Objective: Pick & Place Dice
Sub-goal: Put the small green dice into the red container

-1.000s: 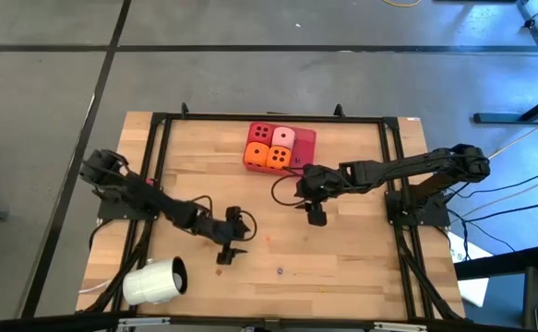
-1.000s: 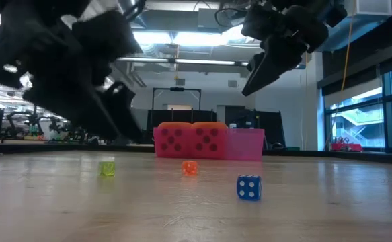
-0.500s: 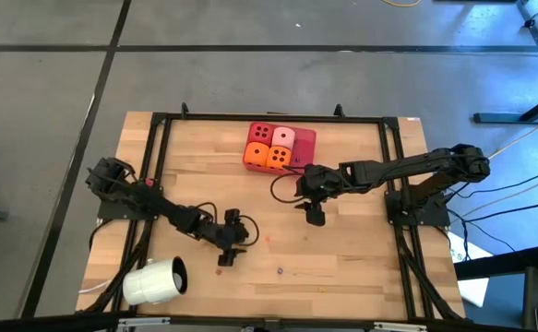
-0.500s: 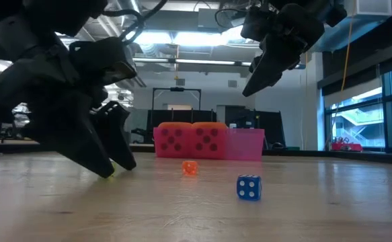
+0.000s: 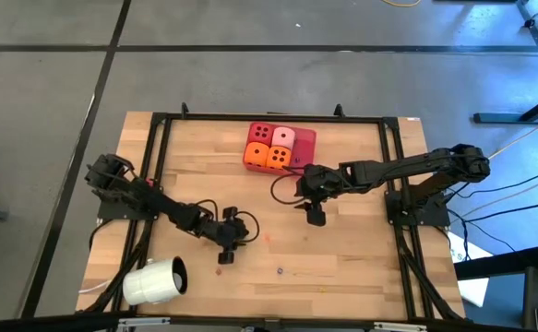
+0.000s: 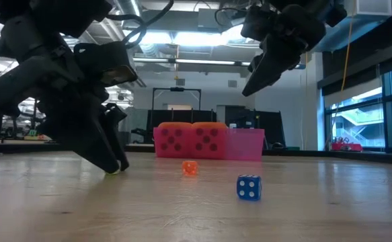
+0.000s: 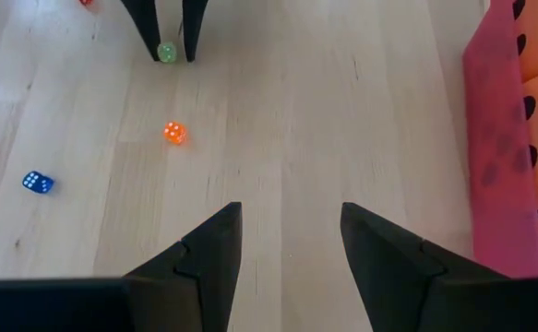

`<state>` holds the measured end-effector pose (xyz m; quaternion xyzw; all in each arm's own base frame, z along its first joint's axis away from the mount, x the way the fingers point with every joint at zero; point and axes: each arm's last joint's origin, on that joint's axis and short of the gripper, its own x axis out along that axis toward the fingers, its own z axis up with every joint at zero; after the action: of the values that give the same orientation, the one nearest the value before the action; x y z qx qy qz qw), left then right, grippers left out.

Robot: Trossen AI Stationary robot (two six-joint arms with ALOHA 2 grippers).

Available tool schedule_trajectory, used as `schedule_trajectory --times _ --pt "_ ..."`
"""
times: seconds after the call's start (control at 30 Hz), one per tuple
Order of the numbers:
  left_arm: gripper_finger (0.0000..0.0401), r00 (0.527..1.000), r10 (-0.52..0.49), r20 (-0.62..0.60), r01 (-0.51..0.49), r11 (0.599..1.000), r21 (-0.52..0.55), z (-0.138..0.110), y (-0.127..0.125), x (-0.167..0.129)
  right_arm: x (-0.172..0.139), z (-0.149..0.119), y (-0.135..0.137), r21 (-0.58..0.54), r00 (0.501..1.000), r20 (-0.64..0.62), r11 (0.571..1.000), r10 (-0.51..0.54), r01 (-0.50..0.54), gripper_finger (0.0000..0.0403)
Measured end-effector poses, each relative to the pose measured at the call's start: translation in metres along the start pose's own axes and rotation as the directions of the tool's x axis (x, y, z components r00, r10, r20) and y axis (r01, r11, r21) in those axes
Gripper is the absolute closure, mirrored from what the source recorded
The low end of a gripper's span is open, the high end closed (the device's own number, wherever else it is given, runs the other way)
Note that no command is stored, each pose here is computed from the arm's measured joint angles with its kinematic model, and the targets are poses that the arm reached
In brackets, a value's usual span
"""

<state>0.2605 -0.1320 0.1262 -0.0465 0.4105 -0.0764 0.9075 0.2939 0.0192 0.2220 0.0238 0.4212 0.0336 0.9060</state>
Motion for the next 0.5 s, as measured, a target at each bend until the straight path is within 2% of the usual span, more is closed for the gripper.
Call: schedule_trajectory --times 0.33,0.5 --pt "0.0335 1.000 0.001 0.004 -0.001 1.000 -0.031 0.010 0.006 0.001 0.000 0.000 0.000 -0.031 1.000 0.000 1.000 -0.001 0.001 0.0215" --pt "0.0358 0.998 0.019 0.057 -0.021 0.999 0.034 0.032 0.017 0.001 0.000 0.000 -0.001 -0.085 0.999 0.002 0.996 -0.036 0.036 0.0215"
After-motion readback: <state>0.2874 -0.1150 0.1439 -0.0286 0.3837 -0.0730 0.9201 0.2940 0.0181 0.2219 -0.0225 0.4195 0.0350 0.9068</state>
